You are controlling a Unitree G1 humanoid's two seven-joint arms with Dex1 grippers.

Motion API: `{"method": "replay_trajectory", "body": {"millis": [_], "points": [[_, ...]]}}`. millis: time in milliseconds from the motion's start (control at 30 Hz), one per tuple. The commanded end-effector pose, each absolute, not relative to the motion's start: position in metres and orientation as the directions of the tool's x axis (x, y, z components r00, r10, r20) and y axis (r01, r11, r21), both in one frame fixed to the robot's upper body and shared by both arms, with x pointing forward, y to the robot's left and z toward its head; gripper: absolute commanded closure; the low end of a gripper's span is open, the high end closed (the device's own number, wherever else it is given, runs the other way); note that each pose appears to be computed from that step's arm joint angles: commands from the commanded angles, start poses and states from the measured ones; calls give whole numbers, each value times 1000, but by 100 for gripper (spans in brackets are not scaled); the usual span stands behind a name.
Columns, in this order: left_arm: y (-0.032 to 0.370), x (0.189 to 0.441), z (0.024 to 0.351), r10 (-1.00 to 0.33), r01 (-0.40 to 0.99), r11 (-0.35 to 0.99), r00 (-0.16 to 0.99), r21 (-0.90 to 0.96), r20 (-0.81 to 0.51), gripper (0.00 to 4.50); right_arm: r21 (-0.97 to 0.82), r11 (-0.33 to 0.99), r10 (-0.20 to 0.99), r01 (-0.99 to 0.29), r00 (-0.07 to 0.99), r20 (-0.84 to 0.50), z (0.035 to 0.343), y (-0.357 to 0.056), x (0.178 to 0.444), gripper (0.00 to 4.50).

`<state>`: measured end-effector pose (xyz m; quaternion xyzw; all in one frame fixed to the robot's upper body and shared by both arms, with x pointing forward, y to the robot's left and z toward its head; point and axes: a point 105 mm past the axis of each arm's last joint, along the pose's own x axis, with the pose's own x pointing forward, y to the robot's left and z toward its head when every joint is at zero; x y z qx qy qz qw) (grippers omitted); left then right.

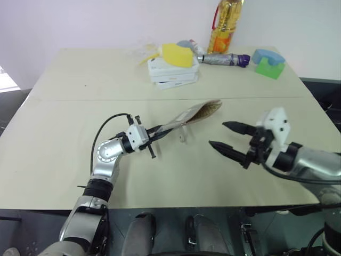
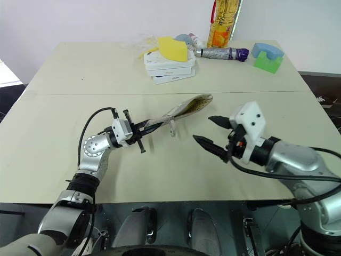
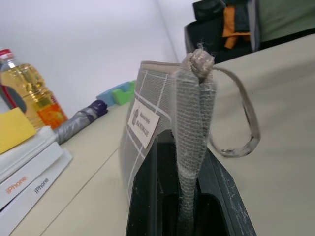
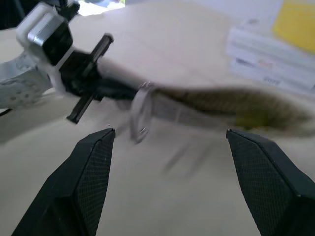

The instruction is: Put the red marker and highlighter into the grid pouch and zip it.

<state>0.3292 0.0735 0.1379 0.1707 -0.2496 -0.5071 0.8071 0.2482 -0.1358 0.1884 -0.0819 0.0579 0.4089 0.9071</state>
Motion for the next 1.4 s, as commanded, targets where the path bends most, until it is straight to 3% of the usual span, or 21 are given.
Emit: {"method": "replay_trajectory", "body": {"millis": [33,233,267,333,500,533,700,1000,1267,1400], "points": [[68,330,147,-891,695,454,365,557,271,450,0,700,712,-714,697,-84,182,-111,260,77],[65,332,147,-884,689,468,375,553,280,450,86,725,688,-684,724,-43,173,-81,279,77],[64,331,147,-884,689,467,374,554,281,450,88,734,678,-674,734,-41,172,-77,283,99],[63,331,147,-884,688,467,372,555,282,450,89,738,674,-669,738,-41,170,-73,286,160],[65,331,147,-885,683,465,373,564,278,450,114,744,663,-659,748,-6,176,-74,287,414],[65,331,148,-885,682,465,373,564,279,450,109,747,660,-656,751,-8,176,-75,287,442],[71,329,144,-899,682,435,363,588,244,450,12,809,587,-587,809,-21,186,-114,292,442],[96,323,131,-928,706,355,345,613,141,450,-179,948,257,-264,964,-64,212,-233,302,442],[104,318,122,-936,735,323,340,596,87,450,-223,933,255,-284,955,-150,192,-236,293,442],[112,315,116,-932,764,328,357,555,60,450,-202,896,350,-395,909,-226,177,-222,282,442]]}}
